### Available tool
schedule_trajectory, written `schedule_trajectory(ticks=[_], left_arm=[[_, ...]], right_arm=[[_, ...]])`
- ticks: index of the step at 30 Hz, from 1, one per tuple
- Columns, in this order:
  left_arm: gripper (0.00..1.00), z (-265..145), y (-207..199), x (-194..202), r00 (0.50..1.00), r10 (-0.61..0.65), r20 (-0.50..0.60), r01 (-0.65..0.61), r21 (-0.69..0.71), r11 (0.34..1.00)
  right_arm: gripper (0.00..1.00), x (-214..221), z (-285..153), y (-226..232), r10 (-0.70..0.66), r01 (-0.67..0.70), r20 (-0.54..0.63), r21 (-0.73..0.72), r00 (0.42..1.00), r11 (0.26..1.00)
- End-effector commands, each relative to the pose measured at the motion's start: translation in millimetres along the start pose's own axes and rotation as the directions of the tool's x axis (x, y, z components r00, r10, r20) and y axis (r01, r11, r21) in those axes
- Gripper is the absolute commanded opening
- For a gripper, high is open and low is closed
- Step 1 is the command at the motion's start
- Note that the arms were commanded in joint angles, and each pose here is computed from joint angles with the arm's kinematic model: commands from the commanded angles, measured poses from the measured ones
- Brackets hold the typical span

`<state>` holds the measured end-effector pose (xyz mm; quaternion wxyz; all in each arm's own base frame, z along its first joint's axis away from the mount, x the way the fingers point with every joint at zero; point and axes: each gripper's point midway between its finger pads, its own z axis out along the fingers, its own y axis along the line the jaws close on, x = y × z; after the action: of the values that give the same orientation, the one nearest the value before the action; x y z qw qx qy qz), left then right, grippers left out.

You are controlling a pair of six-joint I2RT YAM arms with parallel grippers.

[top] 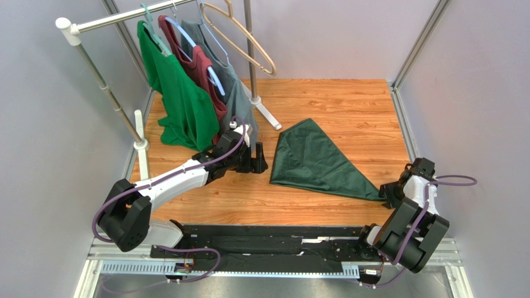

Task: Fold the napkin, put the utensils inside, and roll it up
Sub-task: Fold the napkin

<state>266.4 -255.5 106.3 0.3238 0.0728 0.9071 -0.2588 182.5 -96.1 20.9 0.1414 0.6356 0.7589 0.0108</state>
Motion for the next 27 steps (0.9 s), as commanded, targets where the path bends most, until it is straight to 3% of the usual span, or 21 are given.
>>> schedule_trajectory(ticks=[1,13,19,27], left_arm=[[0.94,-2,-9,-7,1.000,0.007,0.026,-0.008,0.042,0.999],[0.94,-3,-10,-7,1.000,0.006,0.029,-0.008,0.048,0.999],[0.94,-4,-12,-9,0.999,0.007,0.034,-0.008,0.055,0.998],[0.94,-3,-13,-10,0.999,0.008,0.034,-0.010,0.058,0.998]], right_arm=[[0.43,-3,-3,-8,-0.004,0.003,0.032,0.026,0.999,1.000],[0.39,-2,13,-3,0.002,-0.003,0.016,0.008,1.000,1.000],[0.30,-9,11,4,0.001,-0.001,0.038,-0.013,0.999,1.000],[0.10,-17,2,24,-0.020,0.026,0.057,-0.107,0.998,0.994]])
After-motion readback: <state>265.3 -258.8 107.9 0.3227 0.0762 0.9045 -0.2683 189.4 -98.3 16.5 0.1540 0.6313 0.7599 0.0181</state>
